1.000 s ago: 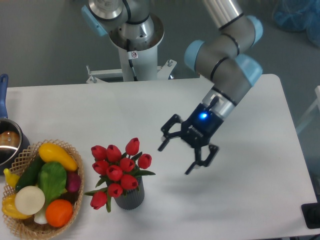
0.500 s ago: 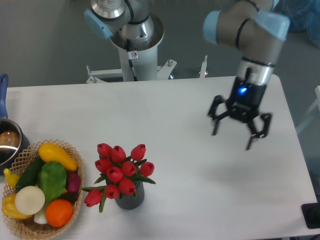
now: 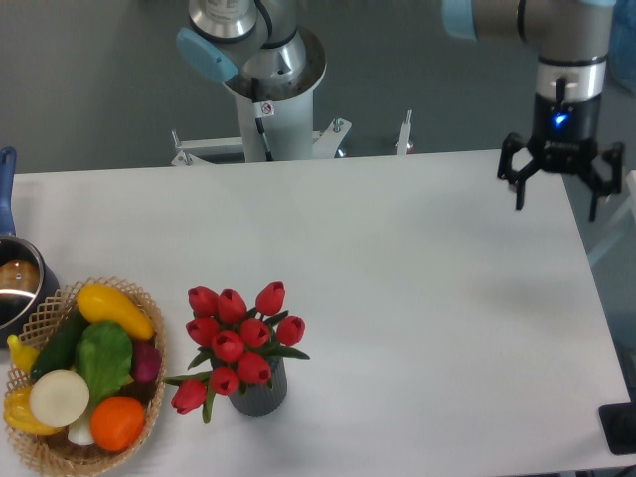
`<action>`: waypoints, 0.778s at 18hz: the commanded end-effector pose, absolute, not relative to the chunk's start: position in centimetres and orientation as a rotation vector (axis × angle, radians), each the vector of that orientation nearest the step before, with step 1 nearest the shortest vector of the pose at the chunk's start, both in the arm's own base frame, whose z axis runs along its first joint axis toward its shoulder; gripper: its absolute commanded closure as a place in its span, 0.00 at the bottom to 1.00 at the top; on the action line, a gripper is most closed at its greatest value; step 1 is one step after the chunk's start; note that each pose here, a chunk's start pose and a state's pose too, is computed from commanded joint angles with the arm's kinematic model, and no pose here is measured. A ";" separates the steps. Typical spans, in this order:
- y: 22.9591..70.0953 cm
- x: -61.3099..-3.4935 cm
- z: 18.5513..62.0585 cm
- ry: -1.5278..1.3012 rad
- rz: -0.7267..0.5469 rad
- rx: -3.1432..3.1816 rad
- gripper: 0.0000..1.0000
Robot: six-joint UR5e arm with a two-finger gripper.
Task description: Insert the flowers into the vase
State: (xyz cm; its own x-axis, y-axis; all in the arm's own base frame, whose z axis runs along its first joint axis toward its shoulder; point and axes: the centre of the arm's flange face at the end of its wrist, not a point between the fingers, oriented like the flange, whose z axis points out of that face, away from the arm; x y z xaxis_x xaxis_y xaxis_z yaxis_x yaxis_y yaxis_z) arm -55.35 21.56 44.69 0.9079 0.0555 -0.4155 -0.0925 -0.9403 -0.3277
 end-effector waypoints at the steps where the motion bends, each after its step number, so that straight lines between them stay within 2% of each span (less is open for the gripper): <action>1: 20.2 -55.4 45.4 0.022 0.628 -2.732 0.00; 5: 15.5 -54.9 46.0 0.049 0.620 -2.830 0.00; 7: 13.7 -54.4 46.2 0.180 0.606 -2.917 0.00; 10: 12.0 -53.7 46.0 0.231 0.553 -2.945 0.00; 14: 11.7 -53.2 45.8 0.267 0.547 -2.949 0.00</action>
